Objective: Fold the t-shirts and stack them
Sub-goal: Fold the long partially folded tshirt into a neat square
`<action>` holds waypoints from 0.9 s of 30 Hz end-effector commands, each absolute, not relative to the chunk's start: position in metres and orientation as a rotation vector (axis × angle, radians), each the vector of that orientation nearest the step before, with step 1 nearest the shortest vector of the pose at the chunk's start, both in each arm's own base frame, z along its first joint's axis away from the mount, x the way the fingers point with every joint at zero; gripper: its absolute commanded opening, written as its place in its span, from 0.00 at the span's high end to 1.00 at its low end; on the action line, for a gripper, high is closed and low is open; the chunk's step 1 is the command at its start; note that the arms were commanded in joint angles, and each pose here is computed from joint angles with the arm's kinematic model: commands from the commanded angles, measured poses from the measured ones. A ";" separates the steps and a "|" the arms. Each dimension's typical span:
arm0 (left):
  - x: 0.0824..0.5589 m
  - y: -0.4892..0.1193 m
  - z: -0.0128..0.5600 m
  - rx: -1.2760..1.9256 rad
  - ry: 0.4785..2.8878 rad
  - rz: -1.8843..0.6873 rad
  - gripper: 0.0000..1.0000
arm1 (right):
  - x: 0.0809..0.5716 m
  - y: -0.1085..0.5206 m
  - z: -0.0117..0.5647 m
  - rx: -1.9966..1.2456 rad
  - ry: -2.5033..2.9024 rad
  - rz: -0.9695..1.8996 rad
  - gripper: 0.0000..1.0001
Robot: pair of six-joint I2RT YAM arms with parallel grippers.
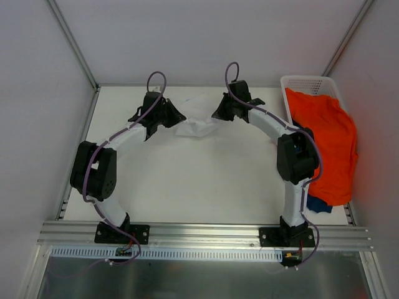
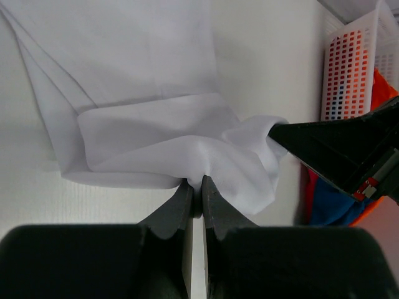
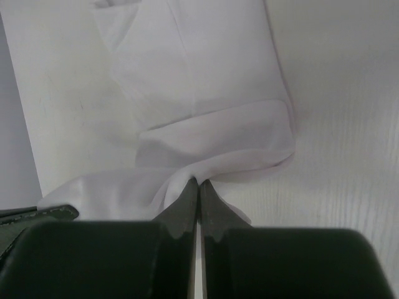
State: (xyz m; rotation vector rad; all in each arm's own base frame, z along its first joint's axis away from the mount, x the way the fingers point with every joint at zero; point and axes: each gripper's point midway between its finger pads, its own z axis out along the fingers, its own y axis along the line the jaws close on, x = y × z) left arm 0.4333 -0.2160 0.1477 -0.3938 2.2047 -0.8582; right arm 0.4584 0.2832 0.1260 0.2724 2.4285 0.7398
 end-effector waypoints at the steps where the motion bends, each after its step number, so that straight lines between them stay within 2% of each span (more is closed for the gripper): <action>1: 0.466 -0.217 0.177 -0.332 2.114 -0.864 1.00 | 0.489 0.285 0.141 0.261 2.398 0.807 1.00; 4: 0.483 -0.214 0.177 -0.344 2.104 -0.851 1.00 | 0.517 0.289 0.160 0.268 2.343 0.880 1.00; 6: 0.491 -0.213 0.170 -0.352 2.110 -0.844 1.00 | 0.532 0.294 0.152 0.275 2.346 0.925 1.00; 7: 0.498 -0.210 0.174 -0.356 2.098 -0.845 1.00 | 0.545 0.300 0.174 0.253 2.288 0.959 1.00; 9: 0.506 -0.208 0.169 -0.363 2.103 -0.843 1.00 | 0.559 0.310 0.160 0.245 2.296 1.001 0.99; 14: 0.528 -0.195 0.161 -0.393 2.097 -0.825 1.00 | 0.599 0.335 0.186 0.214 2.120 1.150 1.00; 27: 0.581 -0.133 0.143 -0.495 2.055 -0.767 1.00 | 0.638 0.360 0.187 0.178 1.853 1.186 1.00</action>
